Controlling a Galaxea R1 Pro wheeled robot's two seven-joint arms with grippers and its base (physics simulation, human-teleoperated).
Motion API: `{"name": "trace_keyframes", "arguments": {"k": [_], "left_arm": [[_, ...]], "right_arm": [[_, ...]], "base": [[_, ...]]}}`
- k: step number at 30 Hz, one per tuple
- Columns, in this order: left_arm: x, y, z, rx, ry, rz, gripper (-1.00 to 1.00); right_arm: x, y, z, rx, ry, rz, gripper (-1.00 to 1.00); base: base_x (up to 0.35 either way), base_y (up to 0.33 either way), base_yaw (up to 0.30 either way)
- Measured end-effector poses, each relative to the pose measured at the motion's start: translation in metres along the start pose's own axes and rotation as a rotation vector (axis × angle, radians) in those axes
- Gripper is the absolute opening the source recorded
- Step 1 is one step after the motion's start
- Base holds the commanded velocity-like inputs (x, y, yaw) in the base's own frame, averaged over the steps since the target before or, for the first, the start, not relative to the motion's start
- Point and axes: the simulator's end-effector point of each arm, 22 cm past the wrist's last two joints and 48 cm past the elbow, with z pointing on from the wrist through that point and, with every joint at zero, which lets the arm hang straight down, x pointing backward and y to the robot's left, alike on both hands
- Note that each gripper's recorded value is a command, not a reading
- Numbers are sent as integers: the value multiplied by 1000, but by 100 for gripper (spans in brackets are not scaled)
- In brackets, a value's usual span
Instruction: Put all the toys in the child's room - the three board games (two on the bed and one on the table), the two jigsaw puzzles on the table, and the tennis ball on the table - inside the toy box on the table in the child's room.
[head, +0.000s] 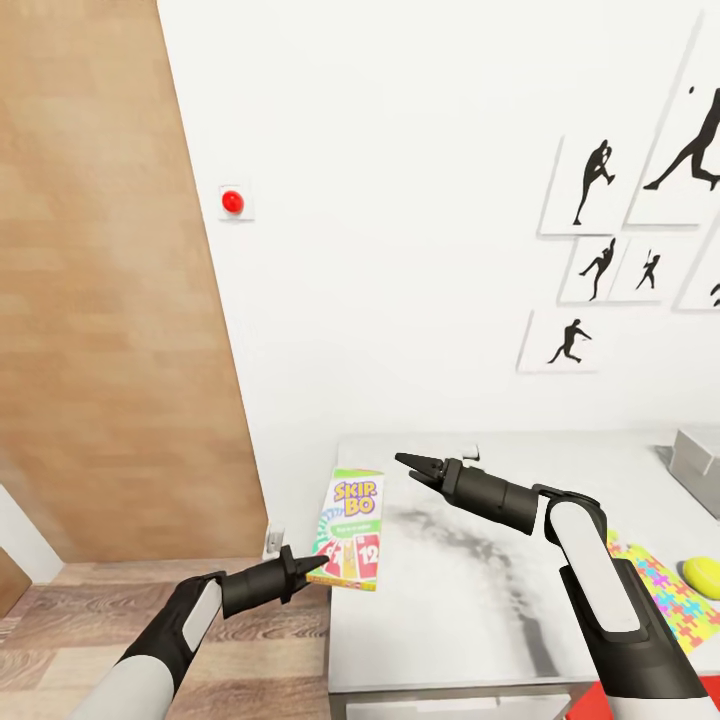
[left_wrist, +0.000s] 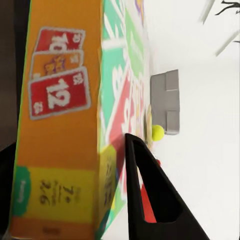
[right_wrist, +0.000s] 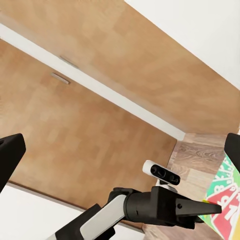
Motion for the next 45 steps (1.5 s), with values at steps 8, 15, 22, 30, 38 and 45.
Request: {"name": "trace_keyframes", "arguments": {"k": [8,15,22,30,38,45], "left_arm": [[2,-4,-3,-30,10,32,-100],[1,-14,-5,-30,10,32,-100],[1,-23,-7,-30,10,31,-100],[1,-33,-9,-30,10,31,-100],[2,-42,-12,-30,10,31,-100],[2,-51,-14,-30,9,32,-100]], "right_arm": [[-2,17,5,-21,4,5,100],[-5,35,15,-48,-8,31,100],[0,64,31,-115,-10,68,100],[20,91,45,-172,8,128,100],[0,87,33,-145,-44,137,100],[-43,58,-10,-78,-161,157,100]], "base": [[0,0,0],[0,0,0],[0,0,0],[0,0,0],[0,0,0],[0,0,0]]}}
